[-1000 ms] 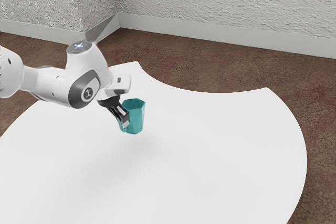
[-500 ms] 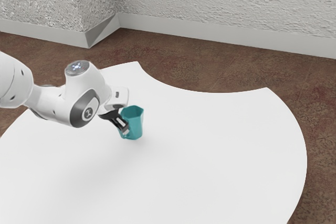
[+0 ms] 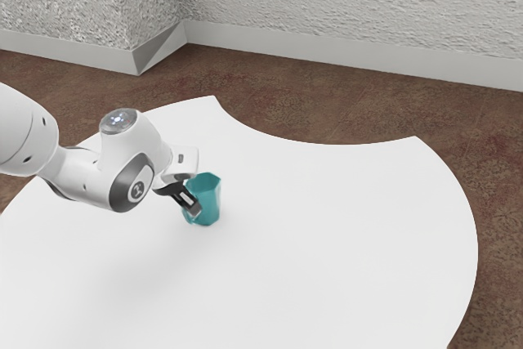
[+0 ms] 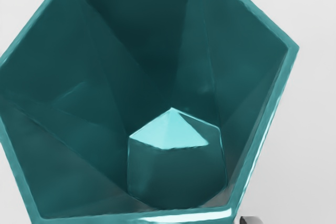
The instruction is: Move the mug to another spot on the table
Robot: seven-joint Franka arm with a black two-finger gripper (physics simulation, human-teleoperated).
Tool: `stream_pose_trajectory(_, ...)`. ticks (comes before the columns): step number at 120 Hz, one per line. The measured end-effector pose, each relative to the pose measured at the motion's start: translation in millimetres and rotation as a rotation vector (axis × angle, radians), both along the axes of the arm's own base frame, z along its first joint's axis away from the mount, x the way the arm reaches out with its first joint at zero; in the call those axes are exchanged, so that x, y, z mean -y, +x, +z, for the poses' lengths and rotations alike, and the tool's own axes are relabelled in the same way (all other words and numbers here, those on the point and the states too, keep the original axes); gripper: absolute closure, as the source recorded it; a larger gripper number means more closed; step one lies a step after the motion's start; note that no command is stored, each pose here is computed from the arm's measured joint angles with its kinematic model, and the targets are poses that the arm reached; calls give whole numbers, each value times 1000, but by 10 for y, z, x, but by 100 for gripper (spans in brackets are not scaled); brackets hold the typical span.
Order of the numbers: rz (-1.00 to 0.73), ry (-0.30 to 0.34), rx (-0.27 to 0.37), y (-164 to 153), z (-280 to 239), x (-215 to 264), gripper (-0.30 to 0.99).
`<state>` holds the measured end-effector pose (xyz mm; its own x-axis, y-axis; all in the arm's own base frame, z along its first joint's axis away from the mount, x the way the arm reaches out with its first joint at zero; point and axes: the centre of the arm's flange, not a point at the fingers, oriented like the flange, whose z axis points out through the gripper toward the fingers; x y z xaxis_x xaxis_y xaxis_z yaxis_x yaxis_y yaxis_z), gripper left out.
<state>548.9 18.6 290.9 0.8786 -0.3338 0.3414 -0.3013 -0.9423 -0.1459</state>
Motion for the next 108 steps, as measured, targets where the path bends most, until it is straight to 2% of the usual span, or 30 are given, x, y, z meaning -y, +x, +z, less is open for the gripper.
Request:
stream_pose_trajectory(16, 0, -1, 2, -1, 0, -3, 18)
stream_pose_trajectory(37, -1, 0, 0, -9, -10, -5, 8)
stream_pose_trajectory(81, 10, 2, -20, -106, -56, -101, 1)
stream_pose_trajectory(108, 15, -21, -43, -558, 73, -103, 0)
